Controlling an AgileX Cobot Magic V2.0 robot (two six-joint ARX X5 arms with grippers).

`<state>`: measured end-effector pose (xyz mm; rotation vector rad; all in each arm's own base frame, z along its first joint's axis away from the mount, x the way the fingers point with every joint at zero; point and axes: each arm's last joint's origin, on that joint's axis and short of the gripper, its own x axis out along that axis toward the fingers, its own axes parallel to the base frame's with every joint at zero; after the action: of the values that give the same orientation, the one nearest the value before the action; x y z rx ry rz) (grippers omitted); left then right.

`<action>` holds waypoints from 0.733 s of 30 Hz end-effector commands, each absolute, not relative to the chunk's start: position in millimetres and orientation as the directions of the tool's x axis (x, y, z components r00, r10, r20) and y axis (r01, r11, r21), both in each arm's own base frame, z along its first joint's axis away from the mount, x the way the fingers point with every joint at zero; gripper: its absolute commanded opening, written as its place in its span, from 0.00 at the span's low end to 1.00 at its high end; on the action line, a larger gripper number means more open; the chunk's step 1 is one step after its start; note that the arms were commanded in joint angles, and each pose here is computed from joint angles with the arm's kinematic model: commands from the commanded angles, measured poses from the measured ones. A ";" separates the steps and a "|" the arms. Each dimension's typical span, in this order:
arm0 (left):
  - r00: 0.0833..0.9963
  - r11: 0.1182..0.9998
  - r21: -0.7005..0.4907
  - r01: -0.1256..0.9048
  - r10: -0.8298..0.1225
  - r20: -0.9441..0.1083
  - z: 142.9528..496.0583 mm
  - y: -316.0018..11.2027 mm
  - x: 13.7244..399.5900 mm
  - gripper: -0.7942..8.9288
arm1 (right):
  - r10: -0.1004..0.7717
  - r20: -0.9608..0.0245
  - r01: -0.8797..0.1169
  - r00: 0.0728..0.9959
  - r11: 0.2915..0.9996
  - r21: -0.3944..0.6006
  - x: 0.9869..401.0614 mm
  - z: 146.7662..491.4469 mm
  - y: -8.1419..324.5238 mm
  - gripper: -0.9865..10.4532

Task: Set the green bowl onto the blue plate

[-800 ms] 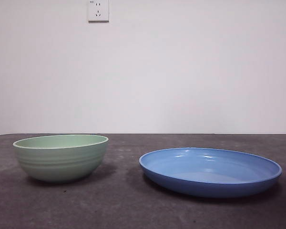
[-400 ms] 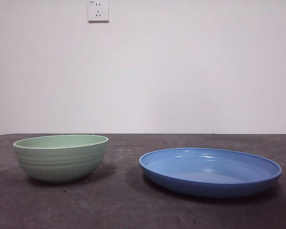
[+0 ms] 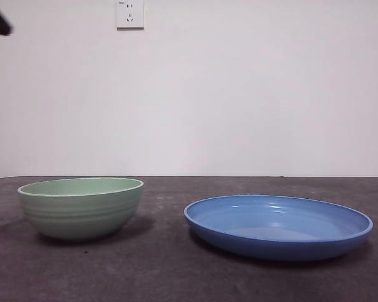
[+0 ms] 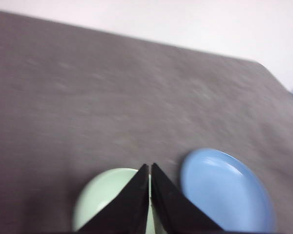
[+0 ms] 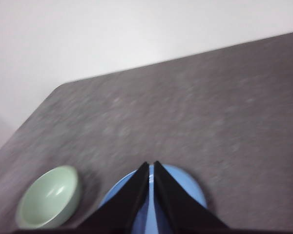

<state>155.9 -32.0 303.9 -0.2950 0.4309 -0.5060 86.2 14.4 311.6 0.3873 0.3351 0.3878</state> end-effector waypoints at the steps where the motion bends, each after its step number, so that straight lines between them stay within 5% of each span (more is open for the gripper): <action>1: 0.725 0.777 -0.406 0.481 -0.613 -0.314 321.1 -39.3 167.5 0.09 | 0.491 -0.260 -0.367 0.831 0.836 0.407 91.4 328.2 16.8 0.10; 10: 0.530 0.624 -0.466 0.628 -0.781 -0.330 343.9 -59.9 184.4 0.09 | 0.631 -0.364 -0.486 0.685 0.768 0.417 109.3 354.1 21.6 0.10; 18: 0.488 0.601 -0.474 0.644 -0.799 -0.351 342.9 -67.5 182.3 0.09 | 0.668 -0.399 -0.499 0.628 0.739 0.452 123.0 353.3 23.3 0.10; 22: 0.480 0.604 -0.467 0.646 -0.797 -0.367 341.0 -67.4 181.4 0.22 | 0.668 -0.399 -0.500 0.629 0.740 0.450 122.7 353.4 23.3 0.10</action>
<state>179.8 -65.9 334.3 -0.3094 0.6281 -0.8733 123.0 22.8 348.0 0.3306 0.6029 0.6659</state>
